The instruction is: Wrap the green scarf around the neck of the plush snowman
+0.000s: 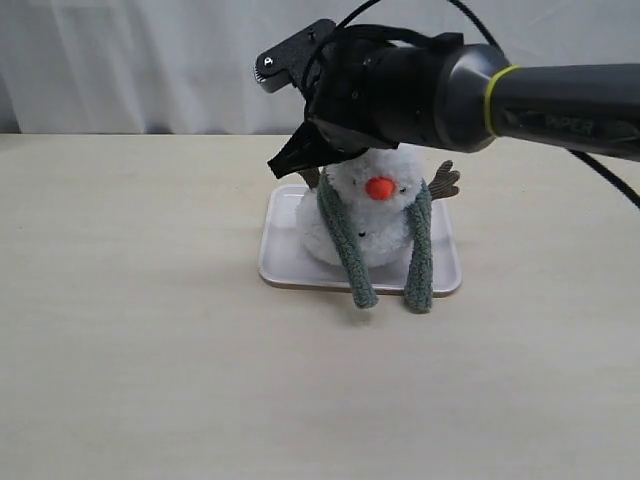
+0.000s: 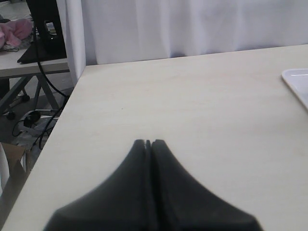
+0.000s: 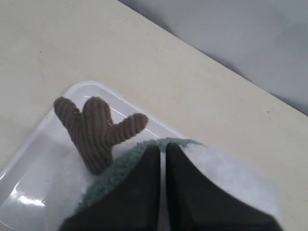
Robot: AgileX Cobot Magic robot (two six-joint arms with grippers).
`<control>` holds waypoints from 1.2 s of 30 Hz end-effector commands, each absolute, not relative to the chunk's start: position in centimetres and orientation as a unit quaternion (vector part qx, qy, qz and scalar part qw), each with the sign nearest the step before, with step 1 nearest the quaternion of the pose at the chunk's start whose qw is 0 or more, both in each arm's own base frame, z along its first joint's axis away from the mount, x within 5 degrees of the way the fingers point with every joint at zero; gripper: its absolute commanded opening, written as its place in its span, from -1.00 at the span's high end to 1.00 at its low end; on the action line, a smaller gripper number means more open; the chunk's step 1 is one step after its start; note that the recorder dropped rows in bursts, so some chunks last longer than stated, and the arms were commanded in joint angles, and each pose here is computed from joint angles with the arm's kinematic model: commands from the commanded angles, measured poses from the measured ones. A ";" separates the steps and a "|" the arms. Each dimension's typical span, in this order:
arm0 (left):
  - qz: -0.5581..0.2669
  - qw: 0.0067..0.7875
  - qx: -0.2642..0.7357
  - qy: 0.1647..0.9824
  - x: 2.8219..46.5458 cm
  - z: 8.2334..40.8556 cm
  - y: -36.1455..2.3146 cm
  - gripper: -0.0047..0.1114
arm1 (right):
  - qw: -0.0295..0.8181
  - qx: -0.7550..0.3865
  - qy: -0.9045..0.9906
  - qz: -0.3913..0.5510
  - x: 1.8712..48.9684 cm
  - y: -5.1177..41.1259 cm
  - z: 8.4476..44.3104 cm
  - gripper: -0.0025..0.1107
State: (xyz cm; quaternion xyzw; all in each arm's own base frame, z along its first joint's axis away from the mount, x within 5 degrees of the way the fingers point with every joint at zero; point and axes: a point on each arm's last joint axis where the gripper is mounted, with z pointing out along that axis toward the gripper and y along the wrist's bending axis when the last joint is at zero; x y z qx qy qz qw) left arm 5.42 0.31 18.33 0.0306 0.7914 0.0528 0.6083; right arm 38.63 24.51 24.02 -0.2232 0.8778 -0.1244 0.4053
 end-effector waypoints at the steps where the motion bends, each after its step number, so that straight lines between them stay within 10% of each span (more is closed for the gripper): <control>1: 0.052 0.613 0.030 0.788 5.4 18.3 0.3 0.92 | 0.398 -0.209 0.884 -0.132 37.4 23.3 27.0 0.89; 36: 0.052 0.614 0.030 0.787 5.4 18.4 0.3 0.92 | 0.445 -0.212 0.868 -0.061 25.0 14.7 36.2 0.89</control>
